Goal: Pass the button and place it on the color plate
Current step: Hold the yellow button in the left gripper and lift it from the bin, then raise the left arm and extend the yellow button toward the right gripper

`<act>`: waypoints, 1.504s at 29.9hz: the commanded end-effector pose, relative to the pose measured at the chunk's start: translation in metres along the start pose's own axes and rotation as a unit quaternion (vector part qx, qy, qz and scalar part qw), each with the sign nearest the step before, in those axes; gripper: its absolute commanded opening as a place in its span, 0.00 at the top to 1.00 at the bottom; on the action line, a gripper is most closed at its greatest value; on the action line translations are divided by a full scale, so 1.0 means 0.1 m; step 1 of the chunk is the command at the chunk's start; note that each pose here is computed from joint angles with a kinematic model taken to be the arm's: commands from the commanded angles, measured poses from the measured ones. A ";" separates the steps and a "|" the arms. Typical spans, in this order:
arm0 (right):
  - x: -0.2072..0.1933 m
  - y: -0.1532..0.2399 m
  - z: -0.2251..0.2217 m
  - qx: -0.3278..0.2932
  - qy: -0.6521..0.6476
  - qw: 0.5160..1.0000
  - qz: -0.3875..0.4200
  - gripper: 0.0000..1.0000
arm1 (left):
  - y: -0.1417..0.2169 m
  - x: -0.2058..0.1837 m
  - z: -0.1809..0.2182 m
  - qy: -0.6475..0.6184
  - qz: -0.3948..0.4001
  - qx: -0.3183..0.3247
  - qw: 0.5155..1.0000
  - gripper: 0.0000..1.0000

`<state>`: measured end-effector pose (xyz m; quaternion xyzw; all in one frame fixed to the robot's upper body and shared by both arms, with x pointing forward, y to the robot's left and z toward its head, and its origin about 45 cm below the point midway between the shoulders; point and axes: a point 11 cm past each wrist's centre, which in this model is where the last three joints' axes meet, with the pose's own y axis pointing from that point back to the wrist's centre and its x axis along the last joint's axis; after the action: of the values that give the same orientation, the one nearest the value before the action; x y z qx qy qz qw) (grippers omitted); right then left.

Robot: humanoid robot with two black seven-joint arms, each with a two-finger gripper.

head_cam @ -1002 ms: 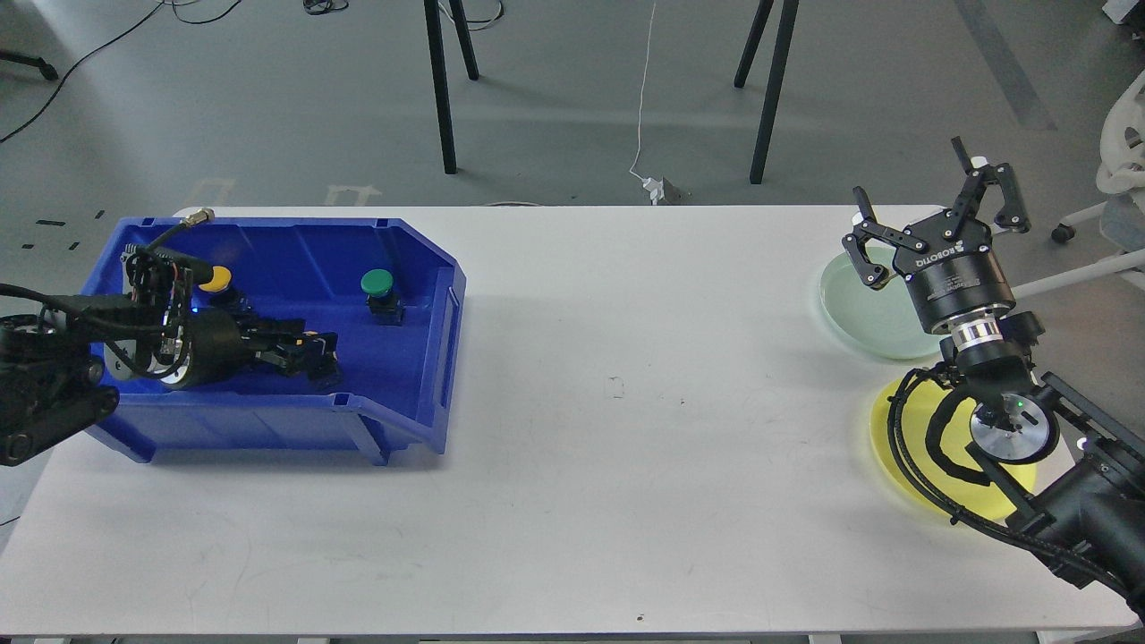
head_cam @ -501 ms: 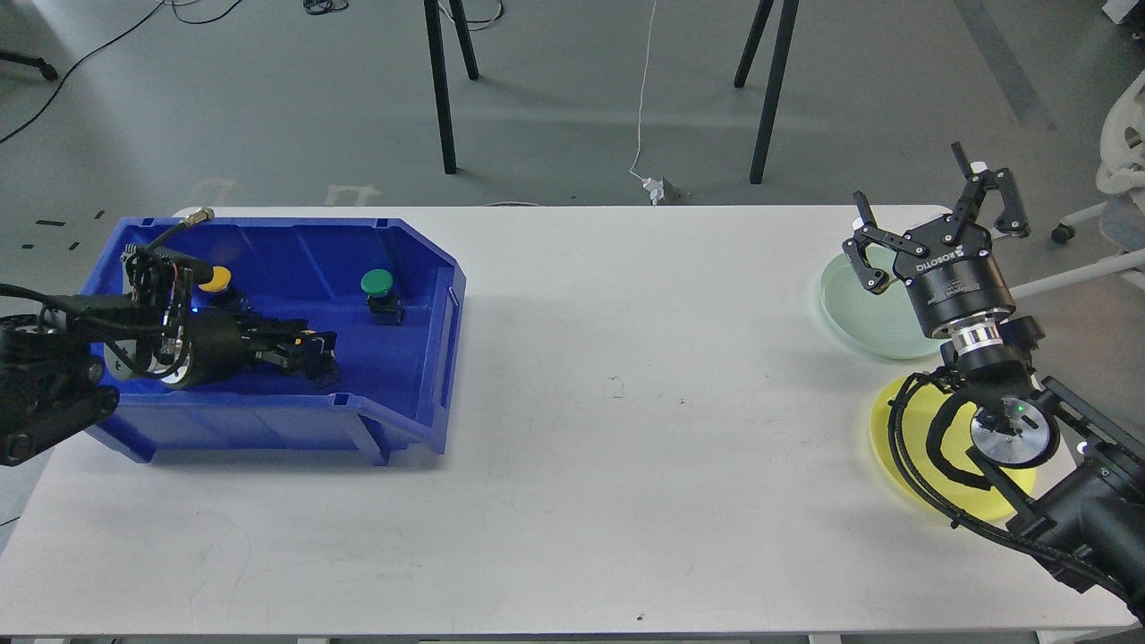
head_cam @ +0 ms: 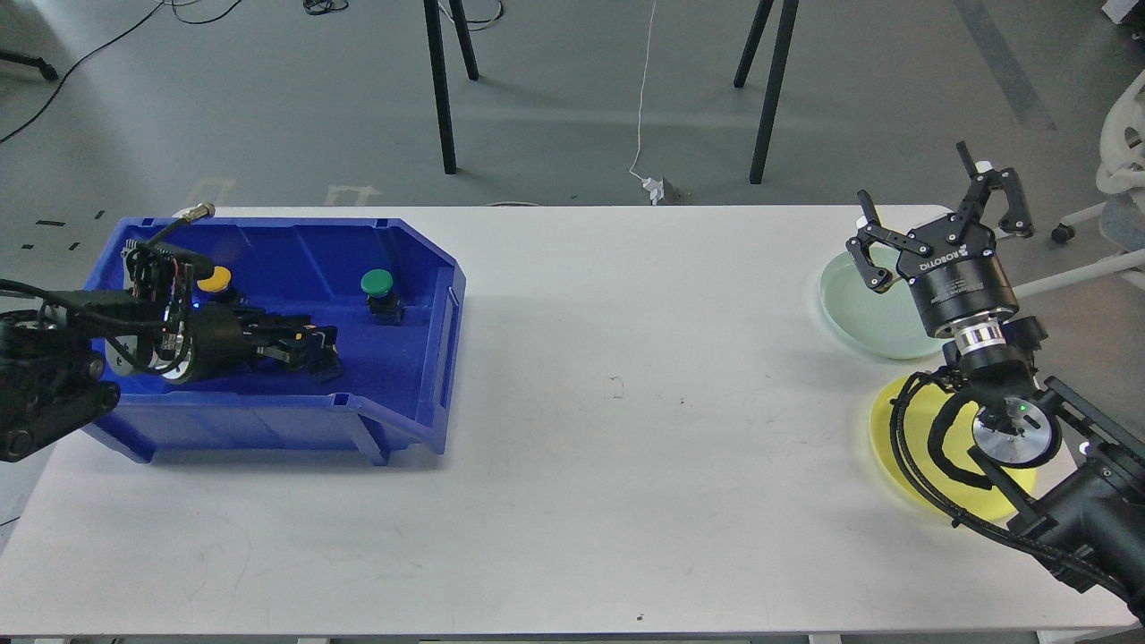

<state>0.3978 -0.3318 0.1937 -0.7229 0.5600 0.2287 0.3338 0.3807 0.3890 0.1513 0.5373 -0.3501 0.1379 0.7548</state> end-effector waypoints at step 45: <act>0.07 0.01 -0.15 0.026 -0.002 1.000 0.011 0.00 | 1.18 1.69 1.22 0.148 0.120 -0.265 0.945 0.59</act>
<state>0.3957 -0.3410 0.1933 -0.7139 0.5688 0.2262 0.3400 0.3871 0.3182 0.3514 0.3207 -0.3414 0.1942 0.8619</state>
